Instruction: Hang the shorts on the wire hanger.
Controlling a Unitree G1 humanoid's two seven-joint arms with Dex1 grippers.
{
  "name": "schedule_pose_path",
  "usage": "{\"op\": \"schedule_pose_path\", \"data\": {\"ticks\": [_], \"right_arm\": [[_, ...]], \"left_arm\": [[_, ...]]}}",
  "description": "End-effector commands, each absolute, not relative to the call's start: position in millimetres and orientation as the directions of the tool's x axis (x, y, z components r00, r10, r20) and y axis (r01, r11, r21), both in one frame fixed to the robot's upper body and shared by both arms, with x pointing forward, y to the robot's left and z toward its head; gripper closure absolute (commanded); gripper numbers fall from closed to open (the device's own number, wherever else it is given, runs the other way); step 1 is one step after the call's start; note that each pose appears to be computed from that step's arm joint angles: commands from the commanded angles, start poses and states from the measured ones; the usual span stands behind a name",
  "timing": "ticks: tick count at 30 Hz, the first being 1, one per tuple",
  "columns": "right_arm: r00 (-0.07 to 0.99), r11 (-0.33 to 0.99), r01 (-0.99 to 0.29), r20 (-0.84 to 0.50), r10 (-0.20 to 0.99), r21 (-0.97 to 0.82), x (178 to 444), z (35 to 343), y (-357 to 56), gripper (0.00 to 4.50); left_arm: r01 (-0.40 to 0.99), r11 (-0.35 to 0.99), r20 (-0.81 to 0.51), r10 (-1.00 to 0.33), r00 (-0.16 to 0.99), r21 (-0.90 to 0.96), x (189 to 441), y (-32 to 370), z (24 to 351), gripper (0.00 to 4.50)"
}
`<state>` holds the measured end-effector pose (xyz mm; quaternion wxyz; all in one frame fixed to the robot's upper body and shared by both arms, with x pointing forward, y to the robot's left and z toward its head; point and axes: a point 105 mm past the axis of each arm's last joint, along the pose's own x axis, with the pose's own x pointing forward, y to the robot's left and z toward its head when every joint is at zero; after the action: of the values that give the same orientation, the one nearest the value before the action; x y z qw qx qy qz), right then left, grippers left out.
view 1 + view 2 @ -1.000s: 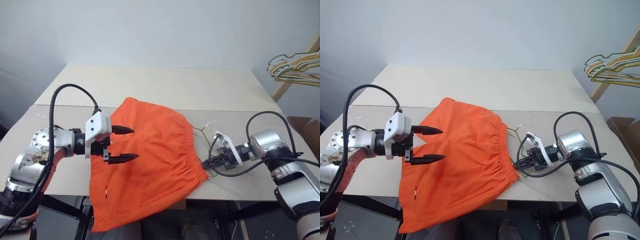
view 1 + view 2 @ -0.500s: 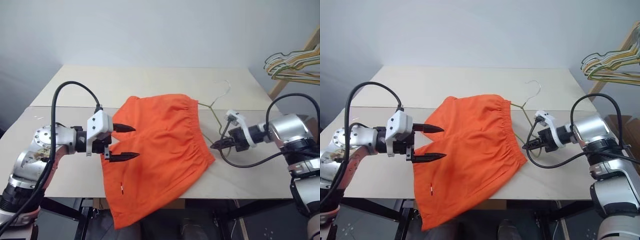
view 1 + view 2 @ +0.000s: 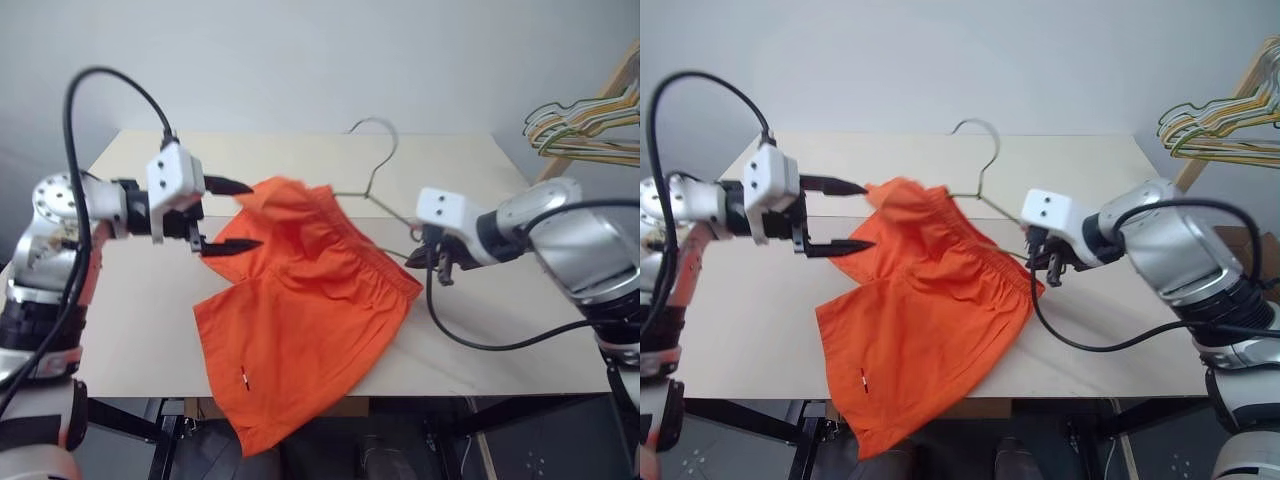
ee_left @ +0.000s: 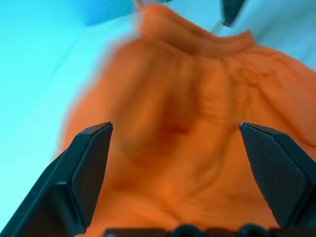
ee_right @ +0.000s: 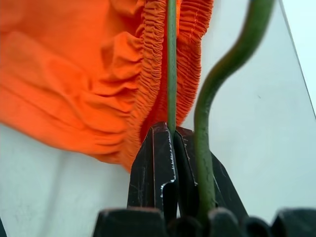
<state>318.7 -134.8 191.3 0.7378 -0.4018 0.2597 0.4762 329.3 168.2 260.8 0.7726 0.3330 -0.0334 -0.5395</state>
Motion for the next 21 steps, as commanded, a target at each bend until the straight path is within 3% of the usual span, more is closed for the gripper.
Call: {"op": "schedule_pose_path", "data": {"ticks": [1, 10, 17, 21], "right_arm": [[0.463, 0.132, -0.878, -0.748, 0.475, -0.459, 321, 205, -126, 4.50], [0.442, 0.033, -0.876, -0.772, 0.456, -0.482, 325, 202, -116, 4.50], [0.416, 0.008, -0.884, -0.780, 0.468, -0.467, 321, 206, -111, 4.50], [0.412, 0.019, -0.888, -0.778, 0.474, -0.459, 320, 208, -111, 4.50]], "left_arm": [[0.795, 0.092, -0.373, -0.847, 0.379, 0.600, 330, 170, 269, 0.03], [0.852, -0.138, -0.542, -0.819, 0.188, 0.505, 332, 147, 228, 0.03], [0.841, -0.146, -0.605, -0.758, 0.244, 0.522, 357, 132, 200, 0.03], [0.836, -0.195, -0.660, -0.712, 0.239, 0.513, 360, 136, 187, 0.92]]}}
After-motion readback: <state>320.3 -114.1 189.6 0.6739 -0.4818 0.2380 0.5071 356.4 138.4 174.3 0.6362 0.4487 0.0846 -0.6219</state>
